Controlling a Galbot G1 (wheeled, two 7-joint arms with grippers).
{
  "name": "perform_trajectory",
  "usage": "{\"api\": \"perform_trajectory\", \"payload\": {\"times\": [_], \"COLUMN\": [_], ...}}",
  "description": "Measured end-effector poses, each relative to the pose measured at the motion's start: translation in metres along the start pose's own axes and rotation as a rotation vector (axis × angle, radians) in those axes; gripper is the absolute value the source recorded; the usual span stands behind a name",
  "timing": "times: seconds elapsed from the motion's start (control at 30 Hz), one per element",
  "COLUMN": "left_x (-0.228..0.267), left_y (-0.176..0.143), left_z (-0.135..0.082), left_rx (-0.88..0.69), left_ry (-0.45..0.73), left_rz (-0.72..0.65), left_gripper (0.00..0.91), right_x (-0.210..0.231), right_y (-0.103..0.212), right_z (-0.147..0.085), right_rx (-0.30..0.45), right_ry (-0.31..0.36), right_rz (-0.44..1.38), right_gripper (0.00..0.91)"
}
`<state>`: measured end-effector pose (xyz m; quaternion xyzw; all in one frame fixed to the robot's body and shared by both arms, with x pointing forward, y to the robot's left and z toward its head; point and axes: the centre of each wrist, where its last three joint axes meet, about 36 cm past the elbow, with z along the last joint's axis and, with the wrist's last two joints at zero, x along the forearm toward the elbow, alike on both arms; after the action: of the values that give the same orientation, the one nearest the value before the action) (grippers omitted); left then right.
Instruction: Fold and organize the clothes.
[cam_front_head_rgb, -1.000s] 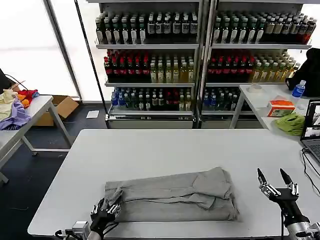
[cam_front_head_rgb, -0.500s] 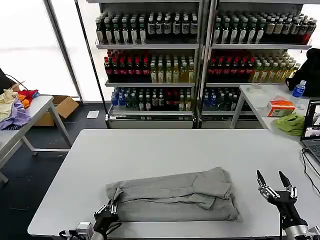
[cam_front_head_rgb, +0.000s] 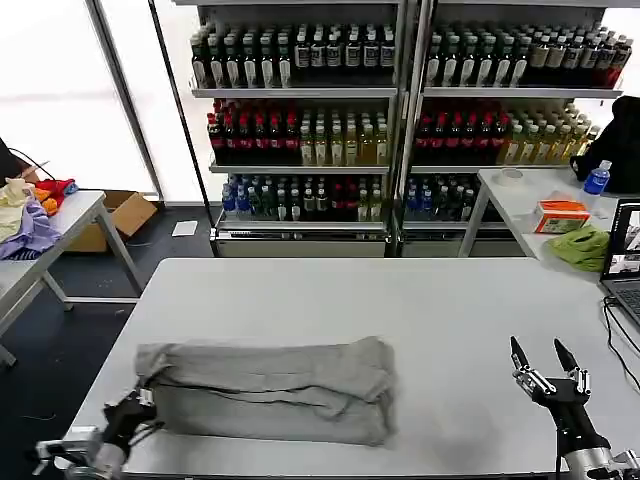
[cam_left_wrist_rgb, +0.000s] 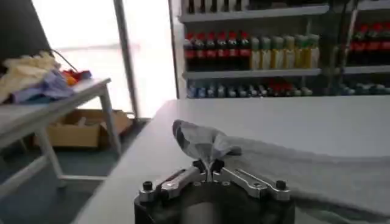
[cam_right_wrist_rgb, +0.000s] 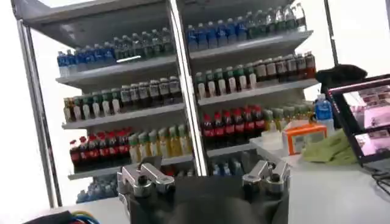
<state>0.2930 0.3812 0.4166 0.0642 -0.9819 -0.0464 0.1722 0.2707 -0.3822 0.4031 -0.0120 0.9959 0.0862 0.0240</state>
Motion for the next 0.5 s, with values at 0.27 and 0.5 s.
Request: {"api": "perform_trajectory", "payload": {"times": [0.27,0.5], "left_x": [-0.009,-0.001], "left_y": [0.079,0.072], "left_z": [-0.036,-0.058], "left_rx": [-0.112,-0.105], "left_ry": [-0.045,-0.083], "left_rz": [-0.115,-0.114], "left_gripper": [0.01,0.01], "right_x": [0.002,0.003], "right_y": [0.006,0.014], "right_z": [0.007,0.013], "right_rx": [-0.018,-0.033], "right_ry": [-0.002,0.003], "right_rz": [-0.003,-0.011], "right_gripper": [0.907,0.907]}}
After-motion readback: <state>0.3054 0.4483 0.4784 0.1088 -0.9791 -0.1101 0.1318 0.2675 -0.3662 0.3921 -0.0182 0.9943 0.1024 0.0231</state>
